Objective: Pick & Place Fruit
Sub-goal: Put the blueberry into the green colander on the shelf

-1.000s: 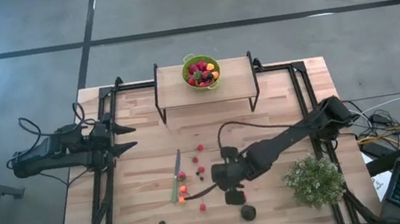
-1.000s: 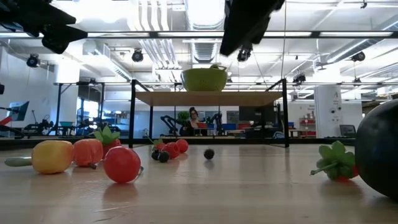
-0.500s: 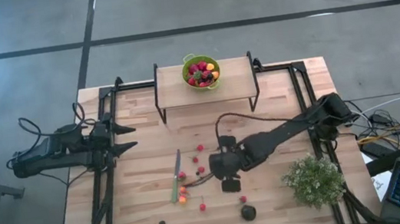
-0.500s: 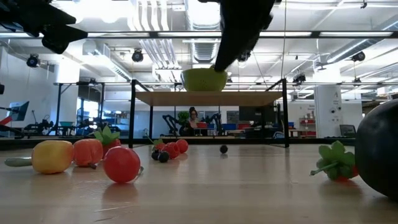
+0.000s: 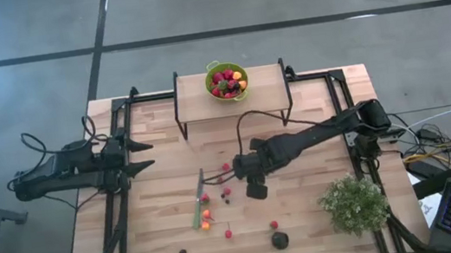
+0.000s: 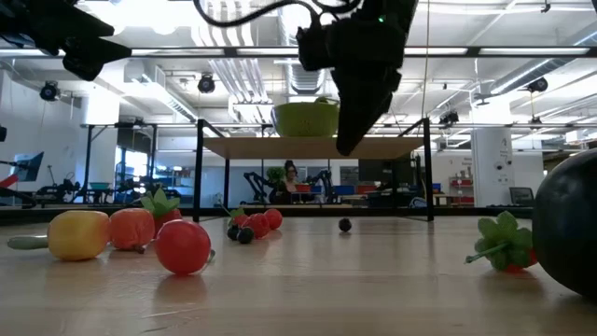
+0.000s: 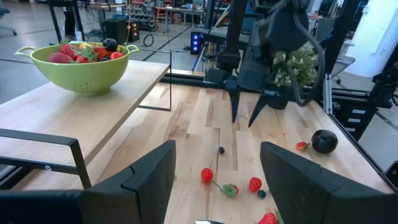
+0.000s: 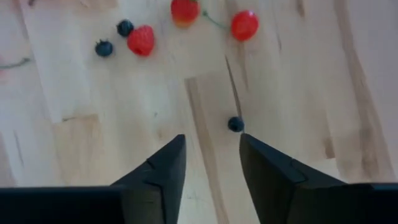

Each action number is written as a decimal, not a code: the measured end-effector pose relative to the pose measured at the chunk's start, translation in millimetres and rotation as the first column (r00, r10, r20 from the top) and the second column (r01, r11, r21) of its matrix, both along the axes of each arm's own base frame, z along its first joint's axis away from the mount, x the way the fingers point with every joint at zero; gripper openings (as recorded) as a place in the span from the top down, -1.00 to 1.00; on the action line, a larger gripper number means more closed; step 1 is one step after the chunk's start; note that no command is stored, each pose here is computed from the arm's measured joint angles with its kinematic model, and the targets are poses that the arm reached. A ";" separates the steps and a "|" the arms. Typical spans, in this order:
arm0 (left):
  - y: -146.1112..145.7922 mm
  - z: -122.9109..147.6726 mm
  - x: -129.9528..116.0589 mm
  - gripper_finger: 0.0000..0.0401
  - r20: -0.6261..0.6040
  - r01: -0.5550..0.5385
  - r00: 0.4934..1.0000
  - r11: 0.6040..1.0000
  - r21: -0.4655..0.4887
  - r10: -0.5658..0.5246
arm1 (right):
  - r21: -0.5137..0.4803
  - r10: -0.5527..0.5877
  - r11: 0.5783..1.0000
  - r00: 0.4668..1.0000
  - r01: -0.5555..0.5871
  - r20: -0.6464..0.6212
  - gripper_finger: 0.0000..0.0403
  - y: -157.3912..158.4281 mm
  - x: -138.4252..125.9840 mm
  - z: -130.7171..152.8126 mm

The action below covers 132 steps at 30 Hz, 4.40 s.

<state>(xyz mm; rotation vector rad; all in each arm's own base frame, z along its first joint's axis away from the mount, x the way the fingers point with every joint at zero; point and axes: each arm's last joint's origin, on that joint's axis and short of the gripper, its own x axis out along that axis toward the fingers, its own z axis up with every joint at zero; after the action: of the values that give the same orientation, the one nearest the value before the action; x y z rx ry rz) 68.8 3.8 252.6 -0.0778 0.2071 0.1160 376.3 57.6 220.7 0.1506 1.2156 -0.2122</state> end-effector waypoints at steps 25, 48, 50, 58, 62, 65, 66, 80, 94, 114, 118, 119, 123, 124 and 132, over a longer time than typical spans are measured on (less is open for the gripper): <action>0.0 0.0 0.0 -0.20 0.000 0.000 1.000 1.000 0.000 0.000 | 0.013 -0.087 0.996 0.995 0.087 0.044 0.07 -32.7 -11.5 -61.2; 0.0 0.0 0.0 -0.20 0.000 0.000 1.000 1.000 0.000 0.000 | 0.037 -0.110 0.994 0.982 0.106 0.152 0.13 -36.9 -20.1 -90.2; 0.0 0.0 0.0 -0.20 0.000 0.000 1.000 1.000 0.000 0.000 | 0.035 -0.110 0.994 0.984 0.106 0.143 0.10 -37.0 -22.4 -92.9; 0.0 0.0 0.0 -0.20 0.000 0.000 1.000 1.000 0.000 0.000 | 0.049 -0.126 0.992 0.981 0.120 0.150 0.16 -36.9 -24.0 -95.5; 0.0 0.0 0.0 -0.20 0.000 0.000 1.000 1.000 0.000 0.000 | 0.051 -0.129 0.991 0.979 0.123 0.157 0.26 -37.1 -23.5 -95.1; 0.0 0.0 0.0 -0.20 0.000 0.000 1.000 1.000 0.000 0.000 | 0.051 -0.128 0.991 0.979 0.122 0.161 0.33 -37.6 -23.5 -95.8; 0.0 0.0 0.0 -0.20 0.000 0.000 1.000 1.000 0.000 0.000 | 0.050 -0.126 0.992 0.979 0.120 0.162 0.35 -37.6 -24.0 -96.3; 0.0 0.0 0.0 -0.20 0.000 0.001 1.000 1.000 0.000 -0.001 | 0.050 -0.129 0.991 0.978 0.122 0.166 0.69 -38.6 -25.5 -98.2; 0.0 0.0 0.0 -0.20 0.000 0.000 1.000 1.000 0.000 0.000 | 0.062 -0.145 0.989 0.975 0.136 0.167 0.78 -38.8 -23.0 -95.7; 0.0 0.0 0.0 -0.20 0.000 0.000 1.000 1.000 0.000 0.000 | 0.083 -0.103 0.992 0.983 0.091 0.152 0.83 -40.0 10.6 -17.1; 0.0 0.0 0.0 -0.20 0.000 0.000 1.000 1.000 0.000 0.000 | 0.057 -0.051 0.998 0.981 0.041 0.185 0.83 -41.7 19.9 17.2; 0.0 0.0 0.0 -0.20 0.000 0.001 1.000 1.000 0.000 -0.001 | 0.049 -0.040 0.998 0.981 0.031 0.188 0.83 -43.1 21.2 26.3; 0.0 0.0 0.0 -0.20 0.000 0.000 1.000 1.000 0.000 0.000 | 0.027 -0.026 0.999 0.972 0.020 0.232 0.83 -53.0 26.1 64.8; 0.0 0.0 0.0 -0.20 0.000 0.000 1.000 1.000 0.000 0.000 | 0.023 -0.025 1.000 0.970 0.020 0.243 0.83 -56.2 26.5 74.2; 0.0 0.0 0.0 -0.20 0.000 0.000 1.000 1.000 0.000 0.000 | 0.004 -0.096 0.995 0.929 0.101 0.357 0.83 -99.3 21.7 140.6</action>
<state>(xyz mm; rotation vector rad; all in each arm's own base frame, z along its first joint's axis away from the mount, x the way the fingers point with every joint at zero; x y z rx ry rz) 68.9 3.8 252.6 -0.0778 0.2071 0.1159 398.0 -41.8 361.3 0.2280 0.8445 -0.2681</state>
